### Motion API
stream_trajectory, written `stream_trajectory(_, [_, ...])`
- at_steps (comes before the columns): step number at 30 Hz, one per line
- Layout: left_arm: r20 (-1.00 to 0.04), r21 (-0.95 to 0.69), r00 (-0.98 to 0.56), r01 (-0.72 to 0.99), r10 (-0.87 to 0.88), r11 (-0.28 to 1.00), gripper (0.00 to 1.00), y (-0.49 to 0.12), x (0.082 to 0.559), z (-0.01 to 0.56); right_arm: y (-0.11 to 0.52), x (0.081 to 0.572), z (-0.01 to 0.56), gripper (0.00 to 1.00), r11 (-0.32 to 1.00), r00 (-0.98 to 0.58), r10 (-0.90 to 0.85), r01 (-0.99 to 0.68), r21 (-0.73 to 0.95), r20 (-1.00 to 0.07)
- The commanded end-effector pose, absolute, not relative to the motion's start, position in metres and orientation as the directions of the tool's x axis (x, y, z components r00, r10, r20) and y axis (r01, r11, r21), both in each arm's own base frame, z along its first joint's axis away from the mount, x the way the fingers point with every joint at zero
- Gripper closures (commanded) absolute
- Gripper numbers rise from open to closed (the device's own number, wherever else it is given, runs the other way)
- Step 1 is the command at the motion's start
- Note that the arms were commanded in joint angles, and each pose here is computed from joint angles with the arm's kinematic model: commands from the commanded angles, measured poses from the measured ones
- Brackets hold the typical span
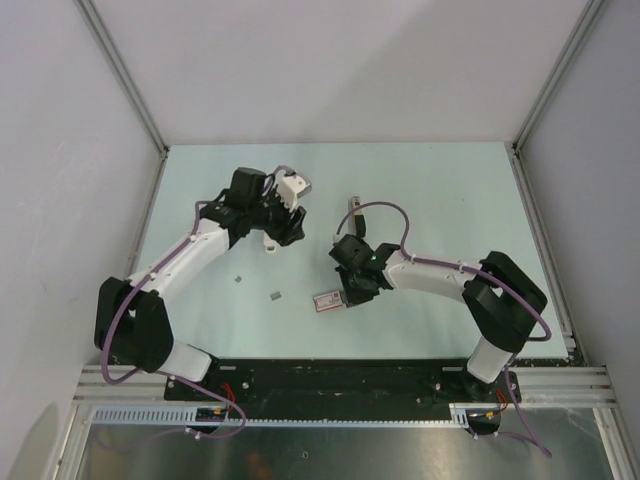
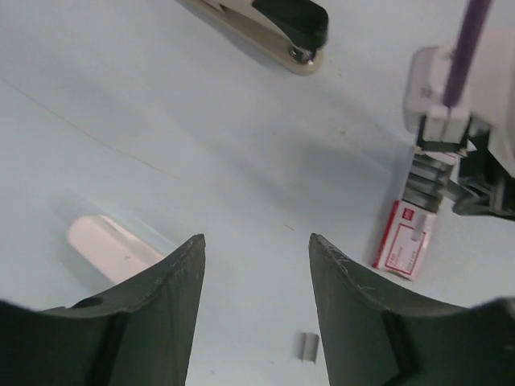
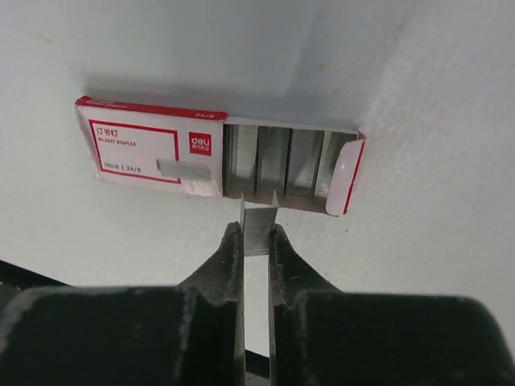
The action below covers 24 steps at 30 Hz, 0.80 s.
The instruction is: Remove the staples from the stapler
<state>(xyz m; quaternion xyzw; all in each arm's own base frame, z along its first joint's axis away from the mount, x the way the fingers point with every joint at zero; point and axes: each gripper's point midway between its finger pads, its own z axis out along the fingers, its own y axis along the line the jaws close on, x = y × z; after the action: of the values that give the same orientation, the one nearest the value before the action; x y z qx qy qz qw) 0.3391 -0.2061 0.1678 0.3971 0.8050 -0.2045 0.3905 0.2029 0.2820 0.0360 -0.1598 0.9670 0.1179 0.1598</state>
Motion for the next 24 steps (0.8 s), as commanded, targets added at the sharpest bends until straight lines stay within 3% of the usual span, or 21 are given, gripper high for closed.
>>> stream_trajectory(1, [-0.781, -0.109, -0.414, 0.827, 0.467, 0.552, 0.41, -0.2111, 0.3137, 0.1593, 0.2878, 0.207, 0.039, 1.0, 0.916, -0.887, -0.31, -0.375, 0.141, -0.344])
stream_trajectory(14, [-0.787, -0.116, -0.41, 0.832, 0.461, 0.542, 0.42, -0.2059, 0.3075, 0.1585, 0.2957, 0.2078, 0.0366, 0.98, 0.913, -0.886, -0.336, -0.39, 0.122, -0.321])
stream_trajectory(24, [-0.791, -0.113, -0.407, 0.831, 0.457, 0.544, 0.42, -0.2028, 0.3074, 0.1596, 0.2948, 0.2097, 0.0338, 0.85, 0.912, -0.886, -0.35, -0.396, 0.105, -0.304])
